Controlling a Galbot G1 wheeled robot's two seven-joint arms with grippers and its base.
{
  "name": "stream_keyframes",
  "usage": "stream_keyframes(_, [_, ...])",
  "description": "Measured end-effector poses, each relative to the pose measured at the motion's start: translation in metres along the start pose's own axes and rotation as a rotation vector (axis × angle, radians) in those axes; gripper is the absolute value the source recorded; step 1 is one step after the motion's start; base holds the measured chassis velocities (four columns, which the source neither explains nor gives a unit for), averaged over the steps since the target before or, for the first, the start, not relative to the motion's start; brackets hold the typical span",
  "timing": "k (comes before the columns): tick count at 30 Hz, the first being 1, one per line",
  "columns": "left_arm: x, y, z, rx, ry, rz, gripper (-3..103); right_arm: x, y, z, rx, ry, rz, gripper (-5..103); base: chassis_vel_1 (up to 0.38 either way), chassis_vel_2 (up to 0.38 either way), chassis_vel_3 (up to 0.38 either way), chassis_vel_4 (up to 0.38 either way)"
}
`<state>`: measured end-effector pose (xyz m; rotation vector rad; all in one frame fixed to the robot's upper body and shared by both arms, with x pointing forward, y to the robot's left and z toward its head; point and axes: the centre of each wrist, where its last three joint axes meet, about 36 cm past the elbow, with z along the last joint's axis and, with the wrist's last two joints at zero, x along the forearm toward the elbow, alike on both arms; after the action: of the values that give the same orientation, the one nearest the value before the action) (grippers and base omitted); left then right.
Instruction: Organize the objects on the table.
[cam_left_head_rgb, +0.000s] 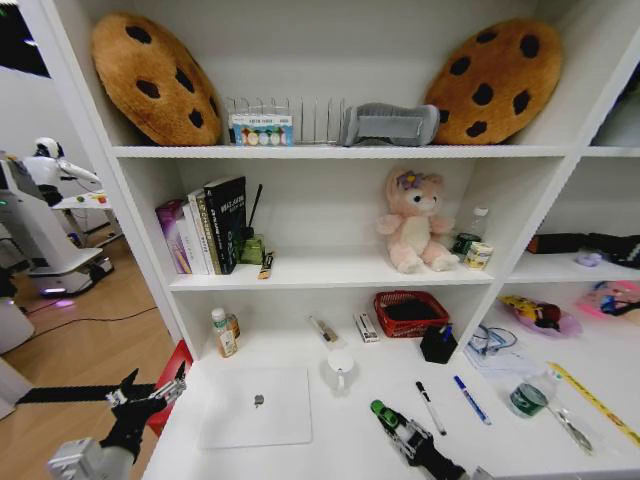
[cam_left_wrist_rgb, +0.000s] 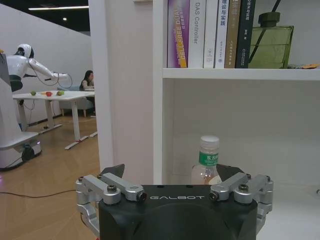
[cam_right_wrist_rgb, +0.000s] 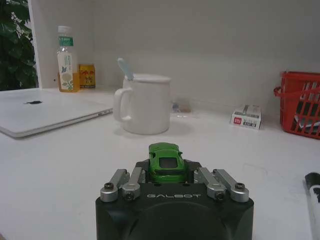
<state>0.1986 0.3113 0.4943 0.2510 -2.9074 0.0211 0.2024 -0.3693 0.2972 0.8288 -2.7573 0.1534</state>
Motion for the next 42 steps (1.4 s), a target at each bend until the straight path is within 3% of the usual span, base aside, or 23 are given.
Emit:
stream_keyframes(10, [0.000,0.000,0.000,0.000,0.000,0.000,100,0.019,0.016,-0.085,0.043,-0.184,0.001,36,0.000,0.000,0.000,0.000])
stream_keyframes(14, [0.000,0.000,0.000,0.000,0.000,0.000,100,0.027,0.005,-0.132,0.056,-0.299,-0.053,36,0.000,0.000,0.000,0.000])
stream_keyframes(16, [0.000,0.000,0.000,0.000,0.000,0.000,100,0.027,-0.018,-0.175,0.093,-0.366,-0.101,36,0.000,0.000,0.000,0.000])
stream_keyframes(17, [0.000,0.000,0.000,0.000,0.000,0.000,100,0.027,-0.018,-0.175,0.093,-0.366,-0.101,36,0.000,0.000,0.000,0.000])
stream_keyframes(20, [0.000,0.000,0.000,0.000,0.000,0.000,100,0.021,-0.064,-0.242,0.132,-0.439,-0.145,36,0.000,0.000,0.000,0.000])
stream_keyframes(21, [0.000,0.000,0.000,0.000,0.000,0.000,100,0.021,-0.064,-0.242,0.132,-0.439,-0.145,36,0.000,0.000,0.000,0.000])
stream_keyframes(25, [0.000,0.000,0.000,0.000,0.000,0.000,100,0.010,-0.110,-0.284,0.200,-0.433,-0.193,36,0.000,0.000,0.000,0.000])
stream_keyframes(30, [0.000,0.000,0.000,0.000,0.000,0.000,100,-0.005,-0.136,-0.306,0.231,-0.414,-0.188,36,0.000,0.000,0.000,0.000])
stream_keyframes(32, [0.000,0.000,0.000,0.000,0.000,0.000,100,-0.016,-0.158,-0.326,0.257,-0.384,-0.172,36,0.000,0.000,0.000,0.000])
stream_keyframes(36, [0.000,0.000,0.000,0.000,0.000,0.000,100,-0.025,-0.176,-0.341,0.253,-0.336,-0.149,36,0.000,0.000,0.000,0.000])
stream_keyframes(39, [0.000,0.000,0.000,0.000,0.000,0.000,100,-0.050,-0.198,-0.358,0.208,-0.293,-0.150,36,0.000,0.000,0.000,0.000])
stream_keyframes(42, [0.000,0.000,0.000,0.000,0.000,0.000,100,-0.073,-0.203,-0.361,0.184,-0.289,-0.170,36,0.000,0.000,0.000,0.000])
